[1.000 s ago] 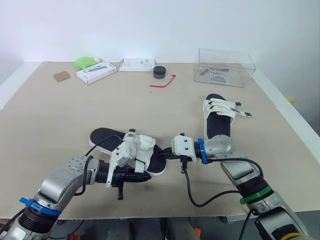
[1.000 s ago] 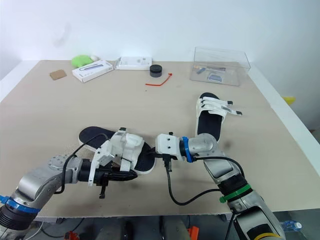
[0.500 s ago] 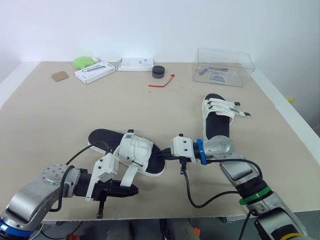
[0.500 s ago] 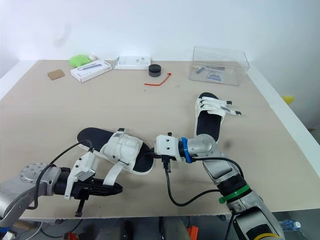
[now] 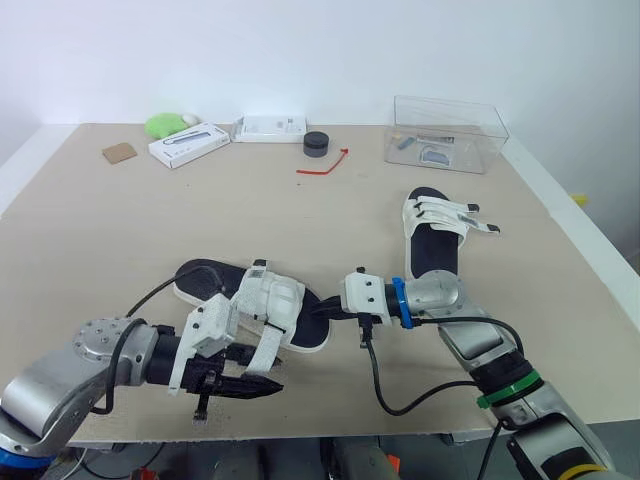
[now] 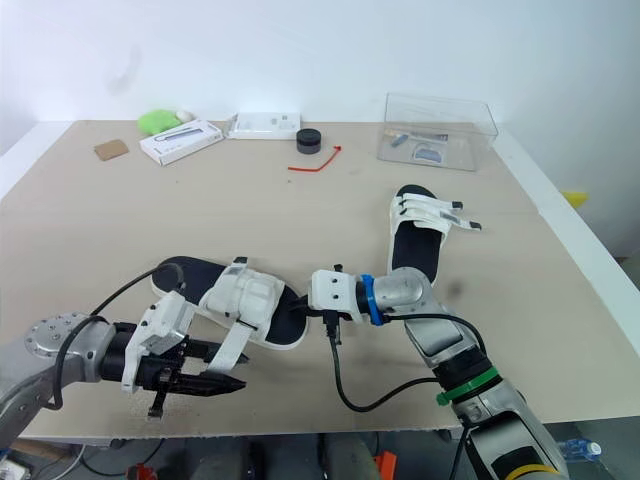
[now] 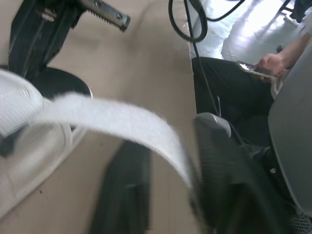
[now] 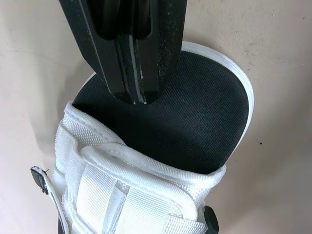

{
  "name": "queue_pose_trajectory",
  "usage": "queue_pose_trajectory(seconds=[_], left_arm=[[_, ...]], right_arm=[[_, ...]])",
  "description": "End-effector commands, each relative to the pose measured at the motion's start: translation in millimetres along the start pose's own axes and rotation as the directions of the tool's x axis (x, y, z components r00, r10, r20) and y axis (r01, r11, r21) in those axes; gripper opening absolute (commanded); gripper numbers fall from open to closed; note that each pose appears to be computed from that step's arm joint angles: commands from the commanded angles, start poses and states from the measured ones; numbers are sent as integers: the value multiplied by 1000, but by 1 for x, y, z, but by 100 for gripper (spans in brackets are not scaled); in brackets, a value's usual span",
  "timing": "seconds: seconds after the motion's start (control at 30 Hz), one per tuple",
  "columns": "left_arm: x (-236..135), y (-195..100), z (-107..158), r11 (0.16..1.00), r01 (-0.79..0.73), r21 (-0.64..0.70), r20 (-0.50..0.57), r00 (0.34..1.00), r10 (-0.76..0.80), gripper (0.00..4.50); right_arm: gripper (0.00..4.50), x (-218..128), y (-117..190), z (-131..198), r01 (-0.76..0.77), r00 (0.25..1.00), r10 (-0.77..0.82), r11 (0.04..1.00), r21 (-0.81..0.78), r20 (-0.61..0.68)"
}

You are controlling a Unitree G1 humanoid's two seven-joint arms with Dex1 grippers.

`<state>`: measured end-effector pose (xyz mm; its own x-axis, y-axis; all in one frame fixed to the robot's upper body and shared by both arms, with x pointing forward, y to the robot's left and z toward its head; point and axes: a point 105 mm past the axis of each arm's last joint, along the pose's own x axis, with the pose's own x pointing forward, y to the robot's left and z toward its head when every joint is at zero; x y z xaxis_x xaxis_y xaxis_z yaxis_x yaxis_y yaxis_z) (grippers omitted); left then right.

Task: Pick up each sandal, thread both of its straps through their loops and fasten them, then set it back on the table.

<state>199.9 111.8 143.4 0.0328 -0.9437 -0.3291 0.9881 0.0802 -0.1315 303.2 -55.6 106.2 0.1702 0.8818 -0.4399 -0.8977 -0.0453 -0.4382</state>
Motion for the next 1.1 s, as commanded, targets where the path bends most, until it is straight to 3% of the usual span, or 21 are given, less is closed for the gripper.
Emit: queue_pose_trajectory(seconds=[0.03, 0.1, 0.13, 0.57, 0.97, 1.07, 1.1], left_arm=[[-6, 10, 22, 998, -29, 51, 48, 999, 27, 337], [-7, 21, 32, 995, -63, 71, 80, 995, 58, 427], [-6, 28, 35, 993, -84, 87, 91, 993, 76, 440], [8, 73, 34, 974, -114, 195, 73, 992, 102, 440], [17, 87, 54, 966, -52, 254, 85, 996, 32, 440], [20, 87, 57, 967, -22, 255, 79, 997, 2, 357], [21, 88, 58, 967, -14, 253, 79, 997, -7, 307]], right_arm=[[0, 1, 8, -20, -23, 997, 26, 999, 48, -75], [0, 1, 9, -21, -23, 997, 26, 999, 49, -75], [0, 2, 9, -21, -22, 997, 26, 999, 50, -75], [0, 1, 9, -21, -10, 997, 15, 998, 56, -77], [0, -2, 10, -22, -4, 996, 9, 998, 57, -88], [0, -2, 10, -22, -5, 996, 10, 998, 57, -88], [0, -2, 10, -22, -5, 996, 10, 998, 57, -89]])
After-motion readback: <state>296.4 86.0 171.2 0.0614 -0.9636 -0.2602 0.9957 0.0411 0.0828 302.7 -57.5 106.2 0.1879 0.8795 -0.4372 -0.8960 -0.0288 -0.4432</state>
